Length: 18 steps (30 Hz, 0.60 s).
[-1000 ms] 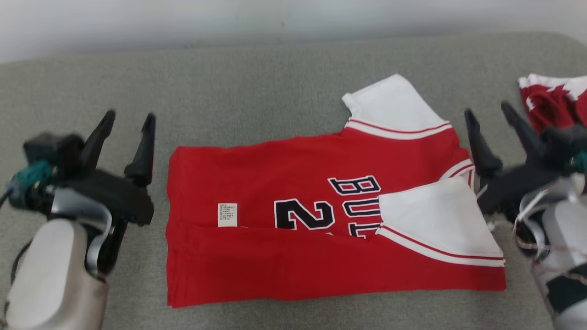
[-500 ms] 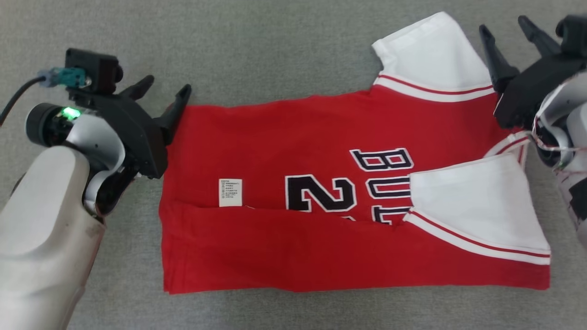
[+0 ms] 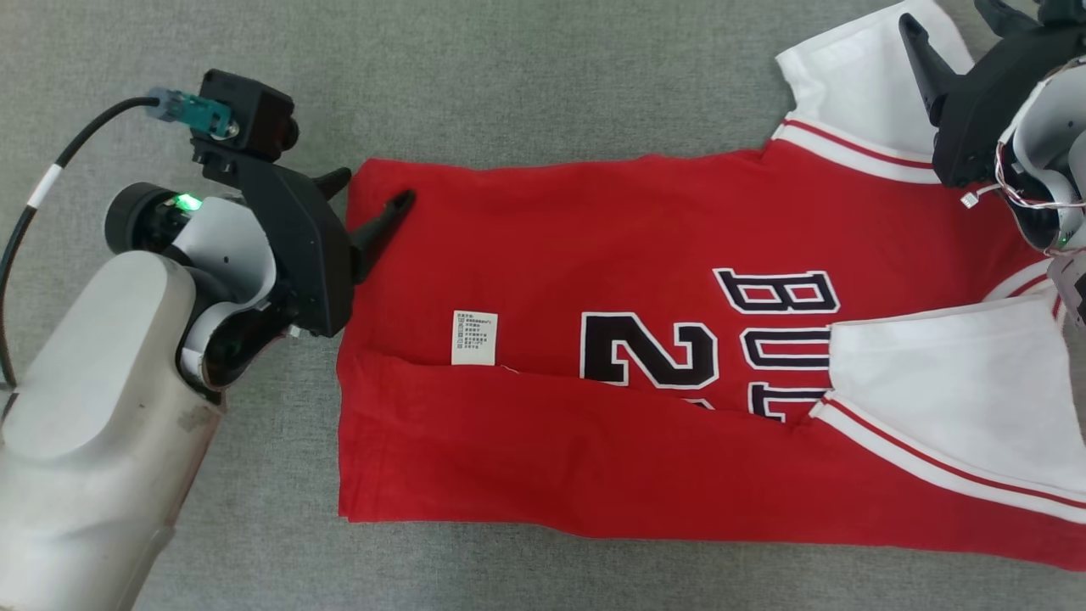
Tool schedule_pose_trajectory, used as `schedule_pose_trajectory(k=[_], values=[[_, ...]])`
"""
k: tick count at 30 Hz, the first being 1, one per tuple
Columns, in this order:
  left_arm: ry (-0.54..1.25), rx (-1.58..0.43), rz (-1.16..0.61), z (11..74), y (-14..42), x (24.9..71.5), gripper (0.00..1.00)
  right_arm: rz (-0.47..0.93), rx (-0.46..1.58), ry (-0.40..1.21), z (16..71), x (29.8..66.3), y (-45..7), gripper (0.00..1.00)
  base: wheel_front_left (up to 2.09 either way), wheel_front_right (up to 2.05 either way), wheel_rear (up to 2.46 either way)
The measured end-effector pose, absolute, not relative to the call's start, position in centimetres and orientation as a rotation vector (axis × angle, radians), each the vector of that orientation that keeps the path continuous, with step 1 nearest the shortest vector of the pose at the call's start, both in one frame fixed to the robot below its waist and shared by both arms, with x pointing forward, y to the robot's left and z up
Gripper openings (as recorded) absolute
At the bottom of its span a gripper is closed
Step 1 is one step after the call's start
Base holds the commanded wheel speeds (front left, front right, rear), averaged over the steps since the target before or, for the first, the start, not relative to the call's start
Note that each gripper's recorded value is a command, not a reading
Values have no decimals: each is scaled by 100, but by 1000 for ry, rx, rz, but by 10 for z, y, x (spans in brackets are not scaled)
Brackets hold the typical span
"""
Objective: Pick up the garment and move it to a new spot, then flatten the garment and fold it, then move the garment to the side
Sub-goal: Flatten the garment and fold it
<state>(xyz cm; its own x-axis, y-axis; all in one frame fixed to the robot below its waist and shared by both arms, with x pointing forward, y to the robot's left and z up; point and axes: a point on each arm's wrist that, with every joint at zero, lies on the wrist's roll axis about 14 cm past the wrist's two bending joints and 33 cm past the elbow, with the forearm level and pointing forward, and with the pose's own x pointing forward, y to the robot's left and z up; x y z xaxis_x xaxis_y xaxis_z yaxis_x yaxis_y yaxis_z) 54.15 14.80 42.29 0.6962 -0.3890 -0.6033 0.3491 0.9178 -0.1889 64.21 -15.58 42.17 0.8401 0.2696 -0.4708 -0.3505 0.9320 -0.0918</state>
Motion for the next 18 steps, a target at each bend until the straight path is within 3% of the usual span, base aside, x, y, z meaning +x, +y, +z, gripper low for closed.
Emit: schedule_pose_trajectory(k=[18], values=[[720, -51, -423, 414, 146, 541, 100, 286, -248, 644, 392, 663, -161, 100, 0, 0, 0]])
